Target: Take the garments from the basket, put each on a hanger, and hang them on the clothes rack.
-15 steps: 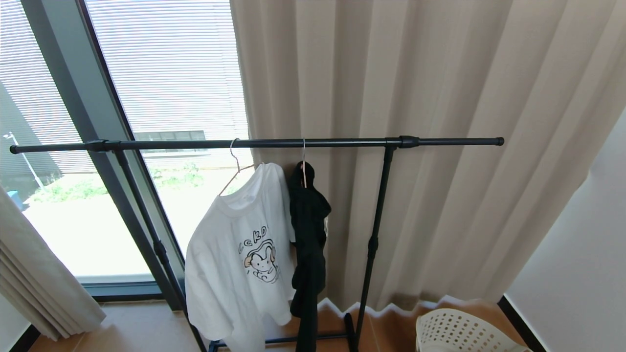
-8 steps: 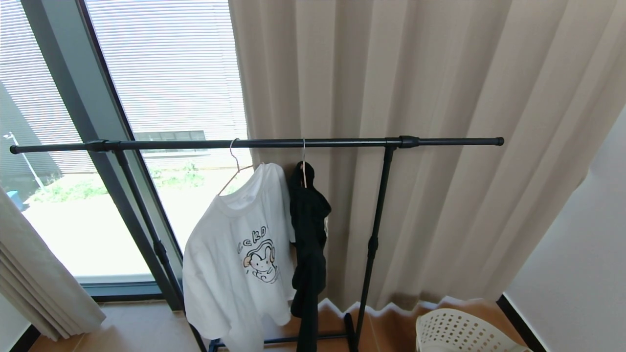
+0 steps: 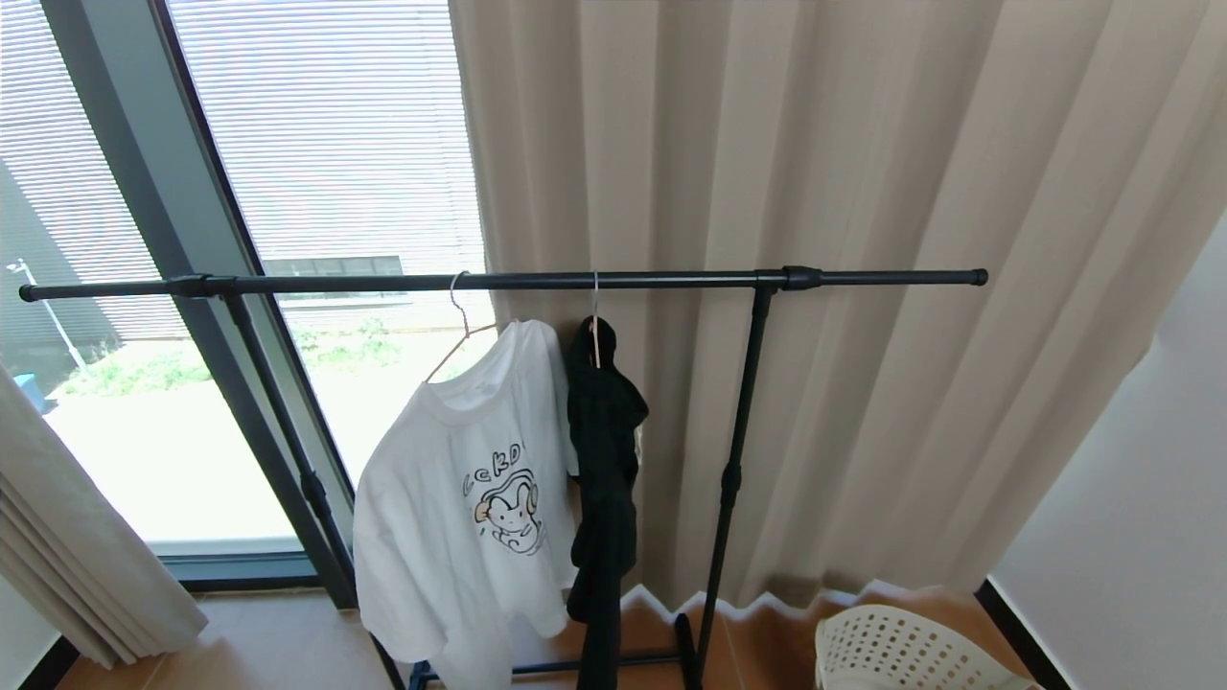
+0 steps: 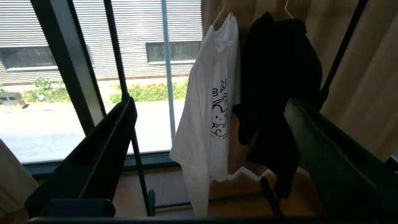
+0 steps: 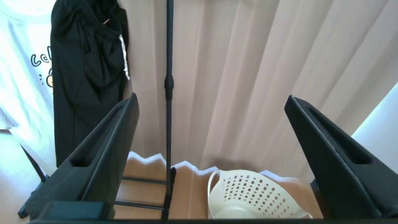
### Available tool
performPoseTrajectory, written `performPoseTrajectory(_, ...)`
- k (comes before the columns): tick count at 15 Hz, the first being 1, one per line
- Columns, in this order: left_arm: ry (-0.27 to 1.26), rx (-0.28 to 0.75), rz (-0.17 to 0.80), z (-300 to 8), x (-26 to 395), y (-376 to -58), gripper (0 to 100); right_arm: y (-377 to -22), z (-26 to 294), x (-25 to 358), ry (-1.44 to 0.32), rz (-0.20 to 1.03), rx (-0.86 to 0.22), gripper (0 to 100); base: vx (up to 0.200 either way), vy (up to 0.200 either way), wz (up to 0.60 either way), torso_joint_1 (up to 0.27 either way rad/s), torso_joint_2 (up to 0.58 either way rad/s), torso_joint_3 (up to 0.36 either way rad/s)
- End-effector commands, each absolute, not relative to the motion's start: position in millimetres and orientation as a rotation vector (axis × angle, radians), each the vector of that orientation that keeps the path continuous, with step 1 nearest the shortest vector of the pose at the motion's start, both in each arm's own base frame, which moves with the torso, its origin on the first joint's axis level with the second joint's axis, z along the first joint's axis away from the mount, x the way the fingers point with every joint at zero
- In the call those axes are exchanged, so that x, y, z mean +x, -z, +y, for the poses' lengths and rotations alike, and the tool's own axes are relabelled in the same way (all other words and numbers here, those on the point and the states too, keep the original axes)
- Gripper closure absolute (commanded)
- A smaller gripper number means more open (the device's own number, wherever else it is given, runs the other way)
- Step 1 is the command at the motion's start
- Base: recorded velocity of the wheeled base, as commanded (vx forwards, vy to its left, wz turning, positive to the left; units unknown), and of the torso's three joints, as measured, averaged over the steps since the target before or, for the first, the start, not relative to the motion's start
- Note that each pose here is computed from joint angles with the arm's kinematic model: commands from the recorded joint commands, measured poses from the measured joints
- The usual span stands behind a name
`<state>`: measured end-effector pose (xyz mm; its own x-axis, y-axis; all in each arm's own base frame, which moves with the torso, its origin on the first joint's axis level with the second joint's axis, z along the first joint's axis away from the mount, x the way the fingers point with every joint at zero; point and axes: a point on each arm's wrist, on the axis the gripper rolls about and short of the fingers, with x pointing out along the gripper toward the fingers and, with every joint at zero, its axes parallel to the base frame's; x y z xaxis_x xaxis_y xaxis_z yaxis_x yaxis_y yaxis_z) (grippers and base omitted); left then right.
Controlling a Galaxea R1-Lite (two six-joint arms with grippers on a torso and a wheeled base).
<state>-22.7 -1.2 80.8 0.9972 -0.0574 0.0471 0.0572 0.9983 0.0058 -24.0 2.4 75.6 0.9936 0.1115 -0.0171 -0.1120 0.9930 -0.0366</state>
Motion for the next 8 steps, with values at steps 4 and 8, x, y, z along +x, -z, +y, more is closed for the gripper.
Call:
performPoseTrajectory(4,0.057,0.004,-0.048,-1.2,-22.6,-80.9,0,-75.9,2.4,-23.9,-0.115,0.014,-0.051,0,0.000,0.000,0.00,0.000,0.00,0.000)
performPoseTrajectory(8,0.057,0.004,-0.048,-1.2,-22.6,-80.9,0,-75.9,2.4,-23.9,-0.115,0.014,-0.047,0,0.000,0.000,0.00,0.000,0.00,0.000)
